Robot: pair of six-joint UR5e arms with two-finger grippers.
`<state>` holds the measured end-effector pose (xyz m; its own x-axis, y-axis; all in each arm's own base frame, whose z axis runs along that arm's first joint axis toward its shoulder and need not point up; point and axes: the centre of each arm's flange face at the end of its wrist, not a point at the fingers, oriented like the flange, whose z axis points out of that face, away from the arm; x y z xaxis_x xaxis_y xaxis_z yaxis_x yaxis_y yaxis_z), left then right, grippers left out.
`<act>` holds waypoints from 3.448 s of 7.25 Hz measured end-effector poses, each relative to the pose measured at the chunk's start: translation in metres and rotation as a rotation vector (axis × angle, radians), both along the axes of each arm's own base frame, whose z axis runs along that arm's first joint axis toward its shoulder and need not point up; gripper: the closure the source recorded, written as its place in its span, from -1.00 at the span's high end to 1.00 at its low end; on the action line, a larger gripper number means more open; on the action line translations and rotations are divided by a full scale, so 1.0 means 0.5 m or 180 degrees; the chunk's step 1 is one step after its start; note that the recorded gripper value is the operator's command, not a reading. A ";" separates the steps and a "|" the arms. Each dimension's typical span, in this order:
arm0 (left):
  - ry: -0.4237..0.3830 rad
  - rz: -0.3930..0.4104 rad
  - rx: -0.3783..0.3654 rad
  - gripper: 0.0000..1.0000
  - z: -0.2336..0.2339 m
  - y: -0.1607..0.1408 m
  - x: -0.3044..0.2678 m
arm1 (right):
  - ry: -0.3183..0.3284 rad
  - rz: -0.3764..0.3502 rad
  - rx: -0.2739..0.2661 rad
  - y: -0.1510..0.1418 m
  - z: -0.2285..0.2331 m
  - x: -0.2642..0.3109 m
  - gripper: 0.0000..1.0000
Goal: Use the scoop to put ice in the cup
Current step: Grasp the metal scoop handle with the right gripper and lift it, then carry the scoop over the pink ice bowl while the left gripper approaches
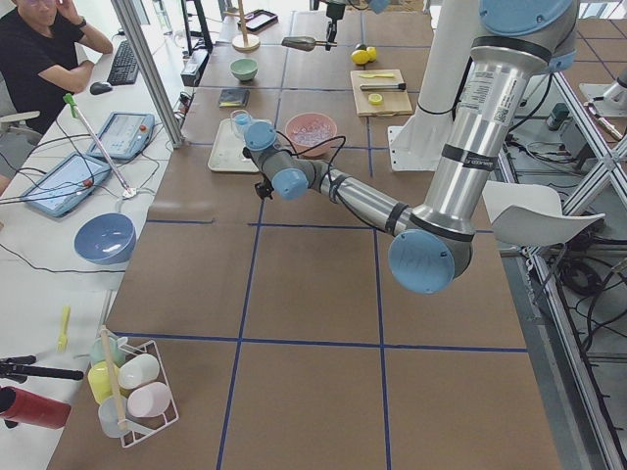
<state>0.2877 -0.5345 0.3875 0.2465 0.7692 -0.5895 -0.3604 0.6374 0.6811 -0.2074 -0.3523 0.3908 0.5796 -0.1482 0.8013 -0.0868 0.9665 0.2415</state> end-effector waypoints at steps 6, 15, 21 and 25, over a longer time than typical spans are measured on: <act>0.0147 -0.0165 0.0638 1.00 -0.056 0.017 0.069 | 0.0922 -0.1150 0.1071 -0.054 -0.019 -0.044 -1.00; 0.0882 0.0170 0.1572 1.00 -0.096 0.169 0.296 | 0.2037 -0.2630 0.1849 -0.181 -0.370 -0.203 -1.00; 0.0888 0.0274 0.1803 1.00 -0.098 0.177 0.378 | 0.2720 -0.3371 0.1862 -0.128 -0.520 -0.366 -1.00; 0.0925 0.0311 0.1808 1.00 -0.111 0.188 0.394 | 0.3175 -0.3893 0.1720 -0.133 -0.538 -0.481 -1.00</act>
<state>0.4849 -0.4404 0.3322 0.0511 0.9919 -0.1160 -0.1484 0.1224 0.9813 -0.4479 -0.4189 0.1219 0.1387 -0.9873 -0.0776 0.9899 0.1359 0.0400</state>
